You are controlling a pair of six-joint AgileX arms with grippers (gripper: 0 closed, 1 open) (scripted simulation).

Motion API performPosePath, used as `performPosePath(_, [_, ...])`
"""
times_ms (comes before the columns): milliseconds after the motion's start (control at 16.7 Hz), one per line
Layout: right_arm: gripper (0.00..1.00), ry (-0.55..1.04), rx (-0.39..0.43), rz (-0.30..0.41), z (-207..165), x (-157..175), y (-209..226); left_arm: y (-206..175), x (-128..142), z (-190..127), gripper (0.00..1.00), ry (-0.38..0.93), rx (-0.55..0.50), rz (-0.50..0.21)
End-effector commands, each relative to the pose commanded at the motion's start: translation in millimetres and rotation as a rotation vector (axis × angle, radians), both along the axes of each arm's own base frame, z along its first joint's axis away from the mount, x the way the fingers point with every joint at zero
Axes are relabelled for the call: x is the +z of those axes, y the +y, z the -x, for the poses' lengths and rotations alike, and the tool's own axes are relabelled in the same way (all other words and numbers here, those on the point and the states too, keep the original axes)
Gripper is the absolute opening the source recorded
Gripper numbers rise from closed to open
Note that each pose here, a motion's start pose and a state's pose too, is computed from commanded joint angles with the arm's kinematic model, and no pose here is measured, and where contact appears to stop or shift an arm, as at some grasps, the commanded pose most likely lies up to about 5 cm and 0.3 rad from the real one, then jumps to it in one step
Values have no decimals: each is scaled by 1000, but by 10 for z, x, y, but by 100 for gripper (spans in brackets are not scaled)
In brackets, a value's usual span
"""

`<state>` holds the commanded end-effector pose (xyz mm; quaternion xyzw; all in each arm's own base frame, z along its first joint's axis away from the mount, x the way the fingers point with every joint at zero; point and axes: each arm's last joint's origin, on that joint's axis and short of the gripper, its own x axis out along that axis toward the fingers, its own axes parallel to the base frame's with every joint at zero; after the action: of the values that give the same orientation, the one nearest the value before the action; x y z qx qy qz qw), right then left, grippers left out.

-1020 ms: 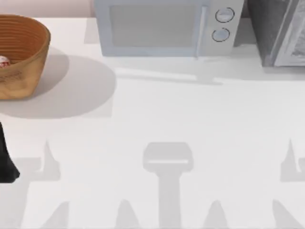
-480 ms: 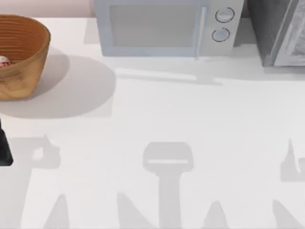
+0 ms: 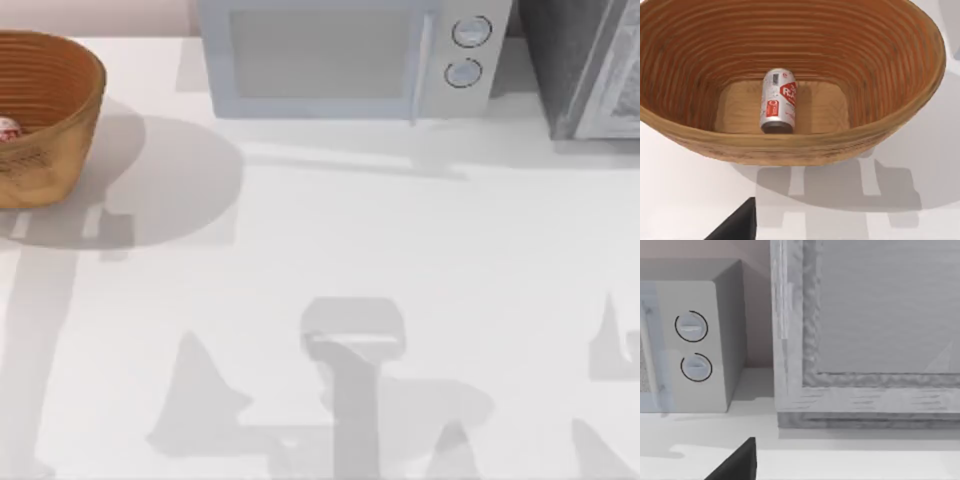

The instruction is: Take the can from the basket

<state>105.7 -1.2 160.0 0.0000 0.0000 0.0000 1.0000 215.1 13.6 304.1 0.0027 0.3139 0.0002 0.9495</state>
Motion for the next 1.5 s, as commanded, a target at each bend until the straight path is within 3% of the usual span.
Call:
performPosePath(180, [100, 0, 0, 0, 0, 0, 0, 84, 186, -533, 100, 137, -9, 6])
performPosePath(360, [100, 0, 0, 0, 0, 0, 0, 194, 203, -1101, 100, 281, -18, 17])
performPosePath(780, [100, 0, 0, 0, 0, 0, 0, 493, -316, -2201, 100, 593, -40, 58])
performPosePath(1200, [100, 0, 0, 0, 0, 0, 0, 704, -981, -2685, 100, 796, -61, 98])
performPosePath(1500, [100, 0, 0, 0, 0, 0, 0, 741, -1116, -2745, 100, 830, -65, 106])
